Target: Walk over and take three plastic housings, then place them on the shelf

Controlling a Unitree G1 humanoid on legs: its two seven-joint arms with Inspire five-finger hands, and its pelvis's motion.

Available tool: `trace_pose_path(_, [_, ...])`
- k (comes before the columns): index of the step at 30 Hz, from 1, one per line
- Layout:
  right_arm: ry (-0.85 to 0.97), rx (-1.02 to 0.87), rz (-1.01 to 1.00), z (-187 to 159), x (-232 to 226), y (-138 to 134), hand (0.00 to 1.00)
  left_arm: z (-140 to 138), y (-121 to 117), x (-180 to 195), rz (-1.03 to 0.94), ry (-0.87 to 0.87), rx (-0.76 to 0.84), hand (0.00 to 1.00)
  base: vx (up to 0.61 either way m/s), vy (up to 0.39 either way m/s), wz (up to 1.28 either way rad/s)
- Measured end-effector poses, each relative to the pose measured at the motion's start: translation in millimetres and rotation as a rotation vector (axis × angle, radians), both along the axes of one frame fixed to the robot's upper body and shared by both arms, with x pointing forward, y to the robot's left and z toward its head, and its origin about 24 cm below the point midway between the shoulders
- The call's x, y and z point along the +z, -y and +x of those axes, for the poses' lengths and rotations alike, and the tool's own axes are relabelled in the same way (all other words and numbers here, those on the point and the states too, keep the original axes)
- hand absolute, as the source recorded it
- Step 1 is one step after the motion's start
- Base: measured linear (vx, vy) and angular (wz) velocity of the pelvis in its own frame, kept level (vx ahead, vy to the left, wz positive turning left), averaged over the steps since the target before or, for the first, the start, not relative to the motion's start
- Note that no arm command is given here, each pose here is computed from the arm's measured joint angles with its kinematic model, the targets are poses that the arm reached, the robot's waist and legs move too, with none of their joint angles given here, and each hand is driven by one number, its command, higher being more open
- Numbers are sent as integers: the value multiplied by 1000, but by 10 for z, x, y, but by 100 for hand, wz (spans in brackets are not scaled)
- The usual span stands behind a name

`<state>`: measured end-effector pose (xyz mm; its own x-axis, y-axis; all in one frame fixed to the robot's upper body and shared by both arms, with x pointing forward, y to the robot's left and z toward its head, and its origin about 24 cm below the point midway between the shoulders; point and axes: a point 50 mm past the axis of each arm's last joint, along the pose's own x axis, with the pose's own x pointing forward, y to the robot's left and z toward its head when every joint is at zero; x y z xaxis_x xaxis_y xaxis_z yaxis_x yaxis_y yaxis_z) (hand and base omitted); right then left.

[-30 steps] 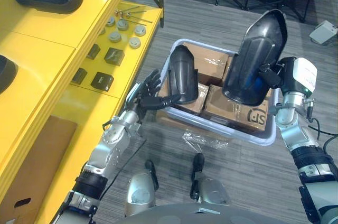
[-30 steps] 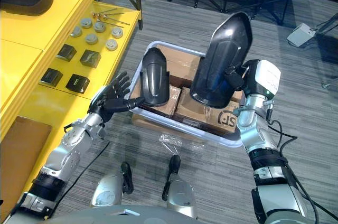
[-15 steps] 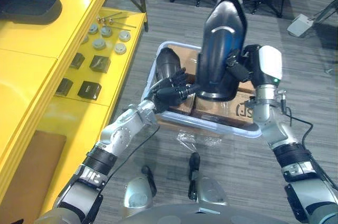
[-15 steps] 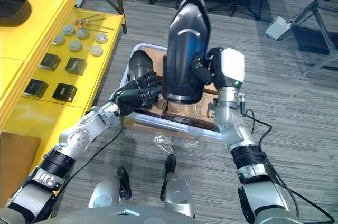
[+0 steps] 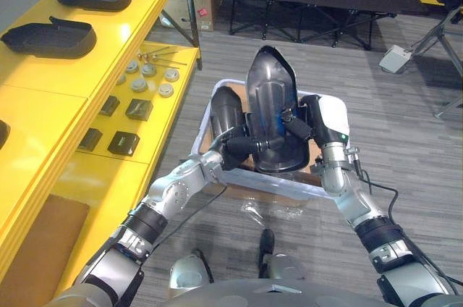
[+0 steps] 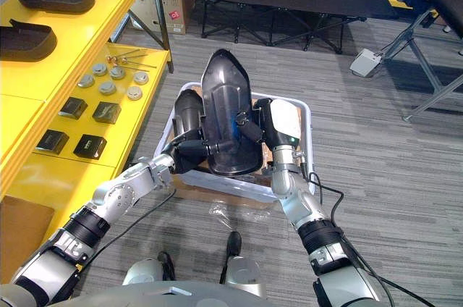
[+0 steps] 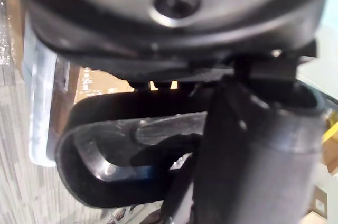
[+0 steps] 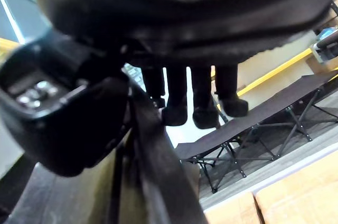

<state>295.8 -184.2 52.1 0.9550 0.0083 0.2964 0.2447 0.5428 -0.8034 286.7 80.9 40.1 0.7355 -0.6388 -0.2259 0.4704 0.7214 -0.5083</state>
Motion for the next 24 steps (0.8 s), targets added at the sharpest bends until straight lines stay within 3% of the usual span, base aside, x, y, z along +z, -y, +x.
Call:
trace_pose_path(2, [-18,6,28,-47,-60,-7,0,-8,18,-32,38,3,3,100,29,-5,0])
trace_pose_path(3, [-30,14,47,-65,-93,-43,0,-13,26,-53,61,2,10,0,80,-11,-4])
trace_pose_path(17, [-97,64,206,-296,-358,-338,0,-61,-31,-270,23,-114,228,0,-13,12,-3])
trace_pose_path(24, [-118,49,256,-370,-423,-388,0,-104,-5,-334,36,-128,224,0,-63,3,2])
